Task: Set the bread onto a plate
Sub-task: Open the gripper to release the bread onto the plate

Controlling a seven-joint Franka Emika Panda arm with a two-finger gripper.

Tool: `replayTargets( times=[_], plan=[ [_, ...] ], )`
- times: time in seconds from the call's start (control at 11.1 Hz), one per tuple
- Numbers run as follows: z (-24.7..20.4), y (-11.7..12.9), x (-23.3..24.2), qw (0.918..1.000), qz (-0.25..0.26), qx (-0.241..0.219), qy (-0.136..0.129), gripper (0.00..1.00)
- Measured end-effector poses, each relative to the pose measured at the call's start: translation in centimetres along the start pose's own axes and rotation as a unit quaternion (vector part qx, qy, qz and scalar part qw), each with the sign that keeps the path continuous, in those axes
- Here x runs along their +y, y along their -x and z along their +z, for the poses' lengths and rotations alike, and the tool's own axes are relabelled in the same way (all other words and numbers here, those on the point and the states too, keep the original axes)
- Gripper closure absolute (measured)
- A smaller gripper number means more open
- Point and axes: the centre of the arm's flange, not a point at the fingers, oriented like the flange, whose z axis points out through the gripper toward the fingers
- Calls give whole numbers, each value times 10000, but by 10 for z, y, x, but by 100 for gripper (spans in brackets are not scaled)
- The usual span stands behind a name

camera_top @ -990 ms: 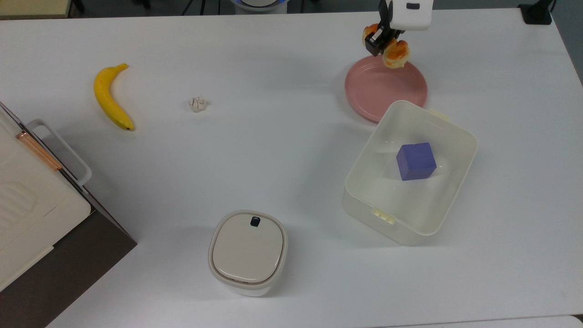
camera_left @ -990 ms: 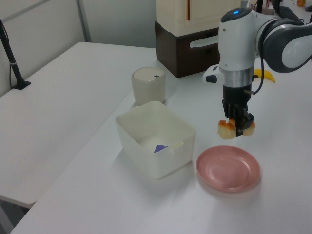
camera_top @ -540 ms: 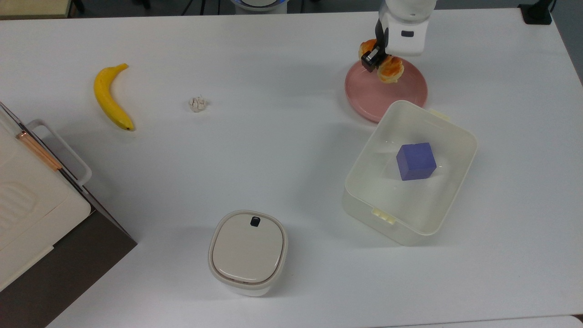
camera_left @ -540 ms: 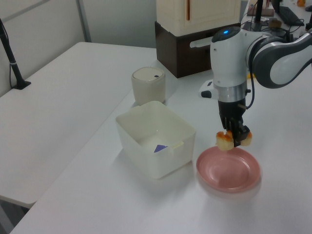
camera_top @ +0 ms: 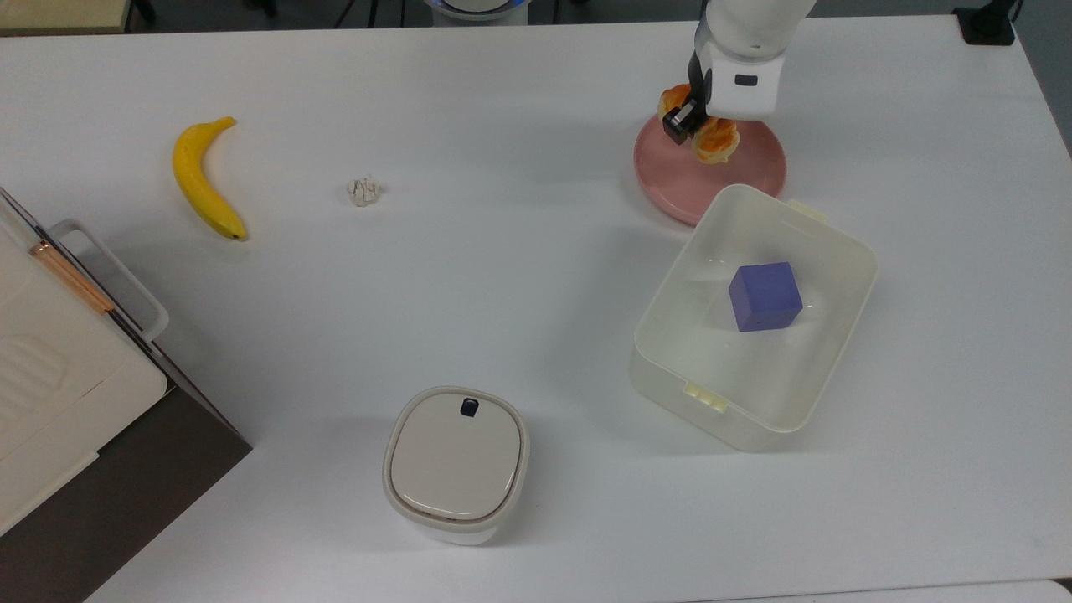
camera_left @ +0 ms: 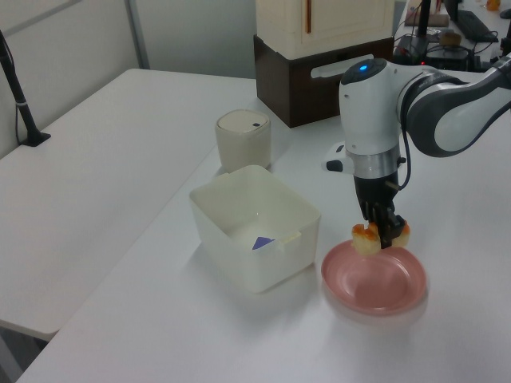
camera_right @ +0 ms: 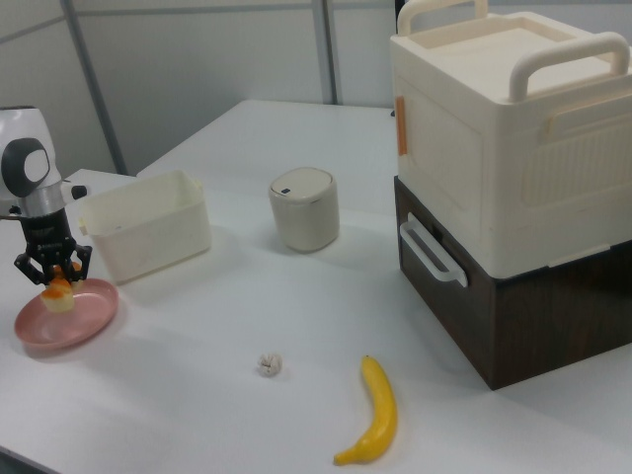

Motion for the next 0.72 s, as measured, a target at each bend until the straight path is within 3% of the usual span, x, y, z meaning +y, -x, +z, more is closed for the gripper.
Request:
replayTargets(
  times=[0.09, 0.54, 0.72],
  plan=[
    [0, 0, 0, 10000, 1, -2, -1, 80],
    [2, -2, -8, 9999, 133, -21, 14, 3],
    [2, -2, -9, 9999, 165, -21, 16, 0]
  ],
)
